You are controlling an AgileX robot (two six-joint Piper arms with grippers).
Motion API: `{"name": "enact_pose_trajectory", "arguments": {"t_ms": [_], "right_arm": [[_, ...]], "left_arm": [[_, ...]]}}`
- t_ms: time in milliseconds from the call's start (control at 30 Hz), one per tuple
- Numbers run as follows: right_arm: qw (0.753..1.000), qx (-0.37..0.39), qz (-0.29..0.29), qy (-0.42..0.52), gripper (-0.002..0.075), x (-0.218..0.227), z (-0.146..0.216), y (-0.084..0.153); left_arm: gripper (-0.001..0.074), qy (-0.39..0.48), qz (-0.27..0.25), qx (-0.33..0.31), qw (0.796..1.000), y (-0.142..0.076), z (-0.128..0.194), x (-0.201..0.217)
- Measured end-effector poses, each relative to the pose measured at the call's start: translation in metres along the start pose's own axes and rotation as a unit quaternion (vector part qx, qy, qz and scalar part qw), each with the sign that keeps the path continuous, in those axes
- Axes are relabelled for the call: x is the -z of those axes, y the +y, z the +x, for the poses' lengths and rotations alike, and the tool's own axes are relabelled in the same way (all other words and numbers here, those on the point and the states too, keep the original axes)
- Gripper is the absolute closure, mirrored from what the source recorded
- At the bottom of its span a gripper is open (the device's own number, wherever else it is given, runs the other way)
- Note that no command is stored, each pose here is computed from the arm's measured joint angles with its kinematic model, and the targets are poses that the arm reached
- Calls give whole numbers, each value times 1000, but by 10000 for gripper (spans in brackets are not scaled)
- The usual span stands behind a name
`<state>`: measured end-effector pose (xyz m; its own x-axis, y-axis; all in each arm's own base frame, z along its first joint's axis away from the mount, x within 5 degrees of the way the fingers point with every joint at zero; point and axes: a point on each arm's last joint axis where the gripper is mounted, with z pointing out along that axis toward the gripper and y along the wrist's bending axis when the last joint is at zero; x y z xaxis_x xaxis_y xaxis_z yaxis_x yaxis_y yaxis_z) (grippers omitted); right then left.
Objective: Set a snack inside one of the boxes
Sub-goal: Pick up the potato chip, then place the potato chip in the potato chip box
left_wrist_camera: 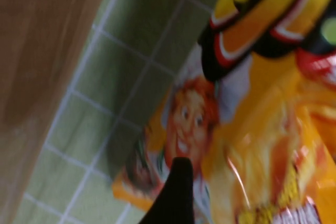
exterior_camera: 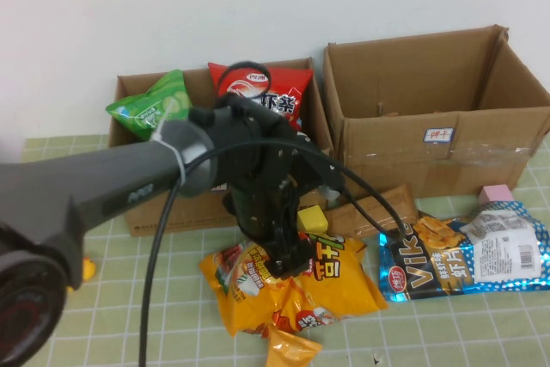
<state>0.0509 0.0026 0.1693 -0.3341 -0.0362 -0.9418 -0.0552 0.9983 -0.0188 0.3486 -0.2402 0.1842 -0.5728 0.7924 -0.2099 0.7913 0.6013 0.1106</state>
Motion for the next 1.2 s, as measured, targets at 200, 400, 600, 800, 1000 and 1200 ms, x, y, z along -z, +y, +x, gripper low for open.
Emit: {"name": "enact_pose_trajectory", "arguments": {"t_ms": [200, 400, 600, 800, 1000, 1200], "right_arm": [[1000, 0, 0, 0, 728, 0, 0, 0], [1000, 0, 0, 0, 728, 0, 0, 0], [1000, 0, 0, 0, 728, 0, 0, 0], [1000, 0, 0, 0, 728, 0, 0, 0], [1000, 0, 0, 0, 728, 0, 0, 0], [1000, 0, 0, 0, 728, 0, 0, 0]], "left_arm": [[52, -8, -2, -2, 1000, 1, -5, -24], [92, 13, 5, -4, 1000, -1, -2, -49], [463, 26, 9, -5, 1000, -1, -2, -48], [468, 19, 8, -4, 1000, -1, -2, -29], [493, -40, -32, -14, 999, 5, 2, 59], [497, -132, -117, -33, 984, 10, 25, 170]]}}
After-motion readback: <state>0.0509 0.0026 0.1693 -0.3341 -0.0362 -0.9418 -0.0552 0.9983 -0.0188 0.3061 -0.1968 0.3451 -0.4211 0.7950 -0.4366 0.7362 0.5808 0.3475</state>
